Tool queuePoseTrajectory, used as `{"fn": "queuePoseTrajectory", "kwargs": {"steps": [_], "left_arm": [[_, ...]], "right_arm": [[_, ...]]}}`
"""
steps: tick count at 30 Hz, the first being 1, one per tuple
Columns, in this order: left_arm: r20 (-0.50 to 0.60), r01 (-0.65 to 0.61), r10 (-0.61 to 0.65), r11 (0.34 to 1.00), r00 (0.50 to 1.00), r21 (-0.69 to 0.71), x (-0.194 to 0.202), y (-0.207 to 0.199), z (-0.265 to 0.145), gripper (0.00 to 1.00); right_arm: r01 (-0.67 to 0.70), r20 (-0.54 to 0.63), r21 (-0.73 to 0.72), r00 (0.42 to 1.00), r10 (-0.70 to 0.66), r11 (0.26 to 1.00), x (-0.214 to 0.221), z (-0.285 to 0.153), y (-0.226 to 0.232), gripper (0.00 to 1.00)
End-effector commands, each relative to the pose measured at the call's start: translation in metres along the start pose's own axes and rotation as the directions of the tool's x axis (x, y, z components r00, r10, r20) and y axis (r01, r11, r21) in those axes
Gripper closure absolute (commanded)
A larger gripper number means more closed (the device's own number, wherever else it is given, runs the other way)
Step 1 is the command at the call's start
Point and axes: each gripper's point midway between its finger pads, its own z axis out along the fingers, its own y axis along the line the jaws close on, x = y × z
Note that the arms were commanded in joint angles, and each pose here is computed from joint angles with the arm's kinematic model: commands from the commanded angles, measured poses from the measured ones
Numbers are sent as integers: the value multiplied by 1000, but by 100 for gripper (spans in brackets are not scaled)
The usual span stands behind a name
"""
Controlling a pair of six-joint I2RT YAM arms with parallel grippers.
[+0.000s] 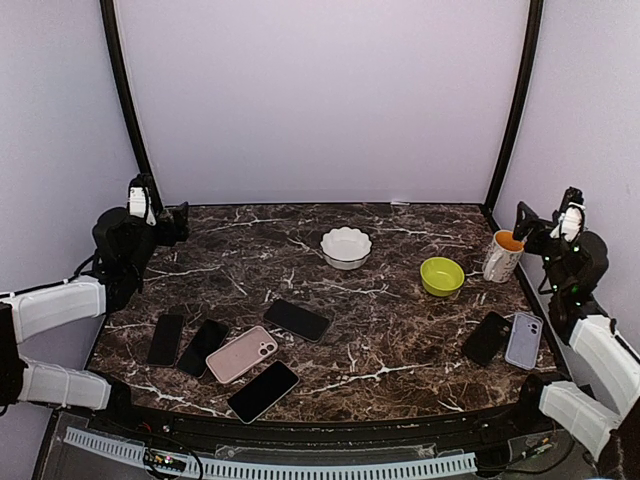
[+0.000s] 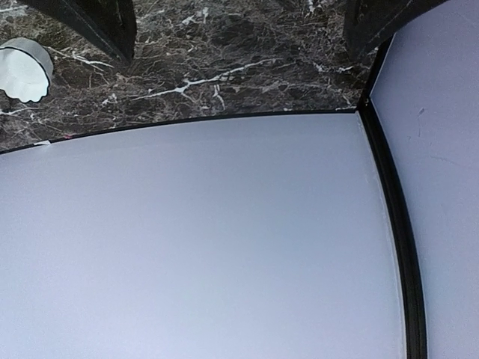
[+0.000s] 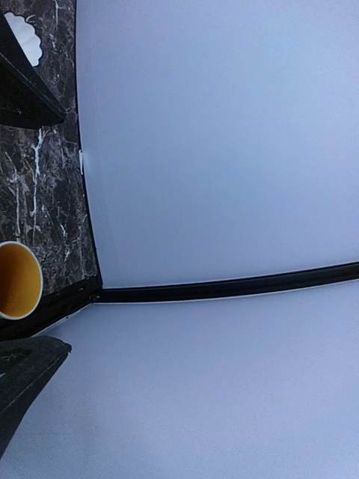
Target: Put the phone into the phone case
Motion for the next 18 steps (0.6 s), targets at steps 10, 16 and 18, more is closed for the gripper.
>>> {"fn": "queuePoseTrajectory", "kwargs": {"steps": [10,16,18], "left_arm": [[-132,-172,206,958,970,231,-41,-64,6,1],[-198,-315,393,888,898,335,-46,-102,-2,1],[-209,-358,453,856,866,374,-42,-114,-8,1]], "right_arm": [[7,-330,33,944,4,999,-12,28,17,8],[160,-481,158,874,-66,974,-17,36,19,9],[223,-527,165,843,-106,961,-22,36,27,9]]}}
